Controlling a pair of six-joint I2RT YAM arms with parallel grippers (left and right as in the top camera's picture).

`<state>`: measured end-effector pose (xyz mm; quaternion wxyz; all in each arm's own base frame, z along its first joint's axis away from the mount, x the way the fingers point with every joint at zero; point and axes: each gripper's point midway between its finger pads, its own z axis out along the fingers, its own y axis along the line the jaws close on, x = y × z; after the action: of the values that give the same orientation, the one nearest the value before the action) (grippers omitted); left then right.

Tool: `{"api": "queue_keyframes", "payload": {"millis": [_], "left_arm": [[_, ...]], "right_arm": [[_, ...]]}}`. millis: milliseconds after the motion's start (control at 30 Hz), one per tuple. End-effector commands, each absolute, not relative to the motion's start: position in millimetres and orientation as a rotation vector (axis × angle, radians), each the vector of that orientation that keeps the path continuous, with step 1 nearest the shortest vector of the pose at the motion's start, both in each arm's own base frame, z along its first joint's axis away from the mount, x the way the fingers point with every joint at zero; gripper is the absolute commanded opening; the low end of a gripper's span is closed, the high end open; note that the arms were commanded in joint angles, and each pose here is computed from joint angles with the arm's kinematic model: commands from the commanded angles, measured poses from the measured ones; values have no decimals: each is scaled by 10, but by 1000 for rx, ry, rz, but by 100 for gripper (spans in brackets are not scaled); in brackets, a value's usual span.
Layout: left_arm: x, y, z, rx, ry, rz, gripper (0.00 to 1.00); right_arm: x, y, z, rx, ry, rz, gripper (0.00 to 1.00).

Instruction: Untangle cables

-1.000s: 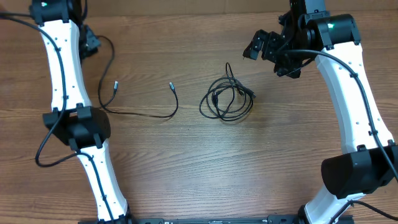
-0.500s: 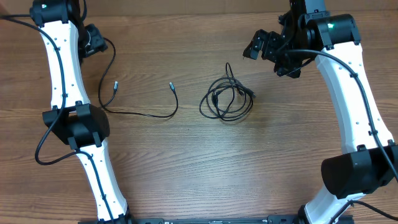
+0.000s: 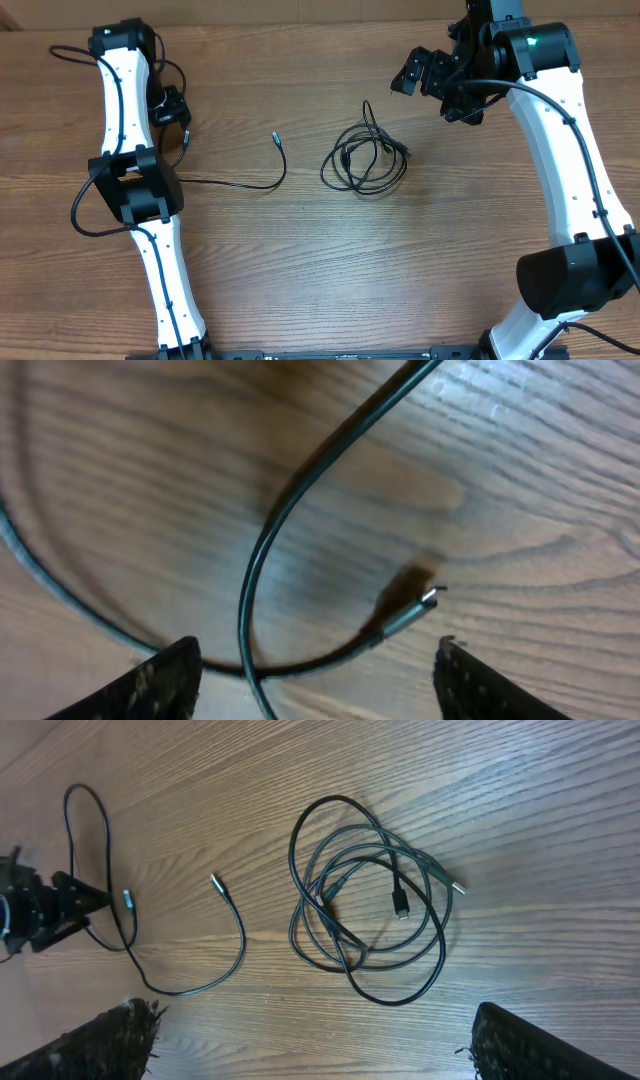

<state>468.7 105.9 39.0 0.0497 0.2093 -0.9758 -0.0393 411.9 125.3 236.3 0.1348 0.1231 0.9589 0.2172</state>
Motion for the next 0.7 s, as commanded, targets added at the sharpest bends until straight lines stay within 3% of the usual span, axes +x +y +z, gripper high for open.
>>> {"api": "queue_keyframes", "payload": {"millis": [0, 267, 400, 467, 667], "left_arm": [[4726, 1108, 392, 472, -3027, 32, 76], [4688, 1278, 367, 353, -3045, 48, 76], [4687, 1275, 367, 360, -3045, 61, 66], [4697, 1275, 366, 360, -3049, 59, 56], [4727, 1284, 344, 366, -3058, 56, 54]], "right_arm": [[4119, 1233, 2377, 354, 2772, 622, 100], [4119, 1233, 2377, 354, 2772, 622, 100], [4119, 1233, 2377, 353, 2772, 622, 100], [4119, 1233, 2377, 353, 2772, 622, 100], [4119, 1233, 2377, 354, 2772, 622, 100]]}}
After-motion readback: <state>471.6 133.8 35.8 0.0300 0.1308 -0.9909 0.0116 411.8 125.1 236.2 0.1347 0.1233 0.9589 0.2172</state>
